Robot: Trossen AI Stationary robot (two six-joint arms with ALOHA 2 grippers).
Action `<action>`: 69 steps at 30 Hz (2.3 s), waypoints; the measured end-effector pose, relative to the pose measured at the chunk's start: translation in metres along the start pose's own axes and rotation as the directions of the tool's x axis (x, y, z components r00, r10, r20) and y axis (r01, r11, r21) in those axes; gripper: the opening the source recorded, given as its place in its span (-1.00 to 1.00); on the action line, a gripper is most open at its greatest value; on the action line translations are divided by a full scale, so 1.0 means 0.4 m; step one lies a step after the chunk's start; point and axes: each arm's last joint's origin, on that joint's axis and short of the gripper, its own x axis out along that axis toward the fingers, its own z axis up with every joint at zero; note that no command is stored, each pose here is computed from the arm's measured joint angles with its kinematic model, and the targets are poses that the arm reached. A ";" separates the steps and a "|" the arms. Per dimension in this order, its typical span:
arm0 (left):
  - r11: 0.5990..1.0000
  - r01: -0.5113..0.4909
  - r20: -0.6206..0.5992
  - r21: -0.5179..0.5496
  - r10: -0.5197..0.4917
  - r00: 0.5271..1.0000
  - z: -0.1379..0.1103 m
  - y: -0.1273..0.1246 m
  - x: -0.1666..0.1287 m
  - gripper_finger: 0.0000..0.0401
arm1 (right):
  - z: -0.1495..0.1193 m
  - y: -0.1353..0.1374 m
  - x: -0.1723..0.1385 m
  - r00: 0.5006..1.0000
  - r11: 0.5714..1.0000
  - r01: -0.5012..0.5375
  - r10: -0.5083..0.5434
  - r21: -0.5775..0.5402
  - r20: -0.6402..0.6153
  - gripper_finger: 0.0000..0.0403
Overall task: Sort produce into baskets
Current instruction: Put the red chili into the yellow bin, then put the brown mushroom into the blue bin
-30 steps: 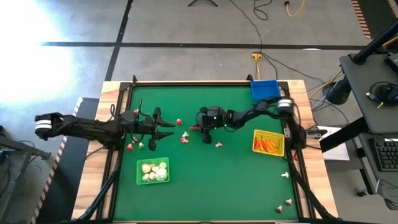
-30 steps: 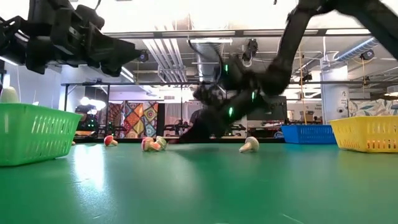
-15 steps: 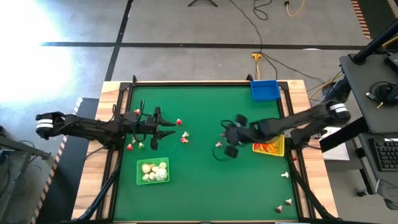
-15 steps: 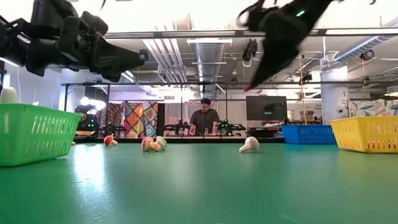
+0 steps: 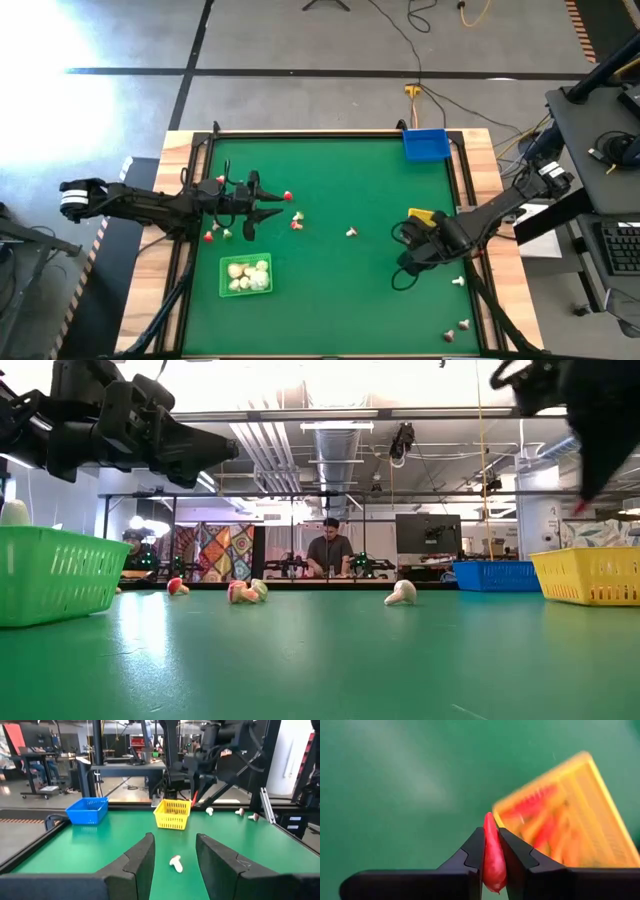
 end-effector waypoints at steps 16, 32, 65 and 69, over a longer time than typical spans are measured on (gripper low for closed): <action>1.000 -0.002 0.003 0.024 0.002 1.000 0.001 0.000 0.000 -0.37 | -0.040 -0.089 0.086 0.956 0.943 0.291 -0.294 0.162 -0.010 -0.81; 1.000 -0.002 0.015 0.018 0.001 1.000 0.005 0.000 0.000 -0.37 | -0.010 -0.136 0.205 0.968 0.923 0.246 -0.249 0.296 -0.025 -0.45; 1.000 0.001 0.023 0.015 -0.002 1.000 0.021 -0.004 -0.019 -0.37 | 0.171 0.039 0.037 0.850 0.986 -0.092 0.152 -0.142 0.504 0.07; 1.000 0.001 0.027 0.014 -0.002 1.000 0.022 -0.004 -0.019 -0.37 | 0.172 0.066 0.110 0.834 0.970 -0.058 0.177 -0.234 0.524 0.07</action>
